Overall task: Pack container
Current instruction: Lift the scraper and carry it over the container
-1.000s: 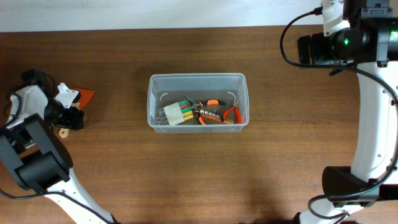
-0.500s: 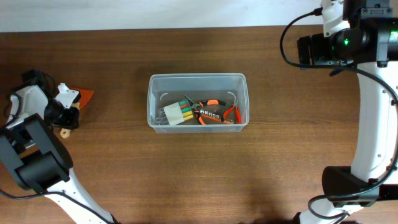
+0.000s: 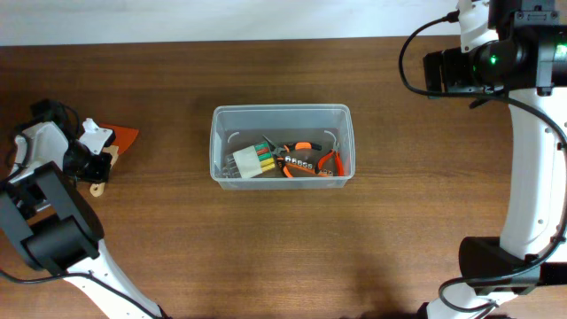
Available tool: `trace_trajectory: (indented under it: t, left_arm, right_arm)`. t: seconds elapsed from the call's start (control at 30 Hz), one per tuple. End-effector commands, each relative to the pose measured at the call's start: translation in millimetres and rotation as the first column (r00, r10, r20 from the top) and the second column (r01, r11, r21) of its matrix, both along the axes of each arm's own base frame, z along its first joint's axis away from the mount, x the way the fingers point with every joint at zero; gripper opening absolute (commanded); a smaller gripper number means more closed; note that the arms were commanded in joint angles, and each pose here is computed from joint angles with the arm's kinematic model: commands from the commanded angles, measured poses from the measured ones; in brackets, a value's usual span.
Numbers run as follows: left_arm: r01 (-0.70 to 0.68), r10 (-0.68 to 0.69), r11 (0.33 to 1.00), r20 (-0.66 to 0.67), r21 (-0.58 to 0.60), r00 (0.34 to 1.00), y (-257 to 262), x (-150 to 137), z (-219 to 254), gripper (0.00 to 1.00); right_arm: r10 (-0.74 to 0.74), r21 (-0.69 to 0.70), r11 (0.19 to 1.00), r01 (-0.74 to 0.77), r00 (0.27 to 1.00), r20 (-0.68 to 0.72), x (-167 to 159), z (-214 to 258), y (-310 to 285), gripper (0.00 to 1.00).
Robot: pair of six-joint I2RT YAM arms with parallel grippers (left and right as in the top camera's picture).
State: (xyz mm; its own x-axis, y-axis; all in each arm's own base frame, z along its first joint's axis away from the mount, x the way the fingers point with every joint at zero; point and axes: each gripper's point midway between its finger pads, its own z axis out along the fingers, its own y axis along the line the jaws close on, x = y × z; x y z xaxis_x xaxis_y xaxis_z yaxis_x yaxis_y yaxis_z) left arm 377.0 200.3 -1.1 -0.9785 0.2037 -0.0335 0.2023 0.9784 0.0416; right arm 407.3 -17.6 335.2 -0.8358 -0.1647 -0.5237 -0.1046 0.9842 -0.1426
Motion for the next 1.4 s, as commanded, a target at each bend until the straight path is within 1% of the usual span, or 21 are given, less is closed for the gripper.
trace_trajectory:
  t: [0.0,0.2,0.33,0.47,0.63,0.73,0.83,0.93,1.07,1.1,1.13,1.27,1.37]
  left_arm:
    - [-0.006,0.006,0.999,-0.029,-0.033,1.000,-5.0,-6.5,-14.0,0.16]
    - [-0.006,0.006,0.999,-0.029,-0.033,1.000,-5.0,-6.5,-14.0,0.02]
    - [-0.006,0.005,0.999,-0.027,-0.036,1.000,-5.5,-6.2,-14.0,0.02]
    - [-0.005,0.004,0.998,-0.012,-0.064,1.000,-10.5,-3.6,-13.9,0.02]
    - [-0.005,0.005,0.998,-0.003,-0.058,1.000,-12.4,0.6,-6.2,0.02]
    - [-0.026,0.027,0.999,0.032,-0.043,0.999,-13.9,12.5,14.0,0.02]
    - [-0.012,0.013,1.000,0.083,-0.020,0.996,-19.9,29.4,50.9,0.02]
    - [0.021,-0.022,1.000,0.151,0.009,0.988,-31.4,47.0,94.4,0.02]
    - [0.088,-0.098,0.995,0.246,0.051,0.964,-58.8,65.8,155.4,0.02]
    - [0.117,-0.132,0.991,0.292,0.067,0.947,-77.6,72.7,181.1,0.02]
    - [0.135,-0.152,0.988,0.319,0.076,0.935,-90.0,76.8,194.3,0.02]
    - [0.270,-0.293,0.956,0.398,0.115,0.869,-154.6,86.4,233.5,0.02]
    - [0.430,-0.452,0.890,0.414,0.151,0.790,-215.5,85.6,246.7,0.02]
  right_arm:
    - [-0.022,-0.005,1.000,0.022,1.000,-0.003,0.1,-0.6,-5.1,0.99]
    - [-0.022,-0.005,1.000,0.021,1.000,-0.003,0.1,-0.6,-5.1,0.99]
    - [-0.022,-0.005,1.000,0.021,1.000,-0.003,0.1,-0.6,-5.1,0.99]
    - [-0.022,-0.005,1.000,0.022,1.000,-0.003,0.1,-0.6,-5.1,0.98]
    - [-0.022,-0.005,1.000,0.022,1.000,-0.003,0.1,-0.6,-5.1,0.99]
    - [-0.022,-0.005,1.000,0.022,1.000,-0.003,0.1,-0.6,-5.1,0.99]
    - [-0.022,-0.005,1.000,0.022,1.000,-0.003,0.1,-0.6,-5.1,0.99]
    - [-0.022,-0.005,1.000,0.022,1.000,-0.003,0.1,-0.6,-5.1,0.99]
    - [-0.022,-0.005,1.000,0.022,1.000,-0.003,0.1,-0.6,-5.1,0.99]
    - [-0.022,-0.004,1.000,0.022,1.000,-0.003,0.1,-0.6,-5.1,0.99]
    - [-0.022,-0.004,1.000,0.022,1.000,-0.003,0.1,-0.6,-5.1,0.99]
    - [-0.022,-0.005,1.000,0.022,1.000,-0.002,0.1,-0.5,-5.1,0.99]
    - [-0.022,-0.005,1.000,0.022,1.000,-0.002,0.2,-0.5,-5.1,0.99]
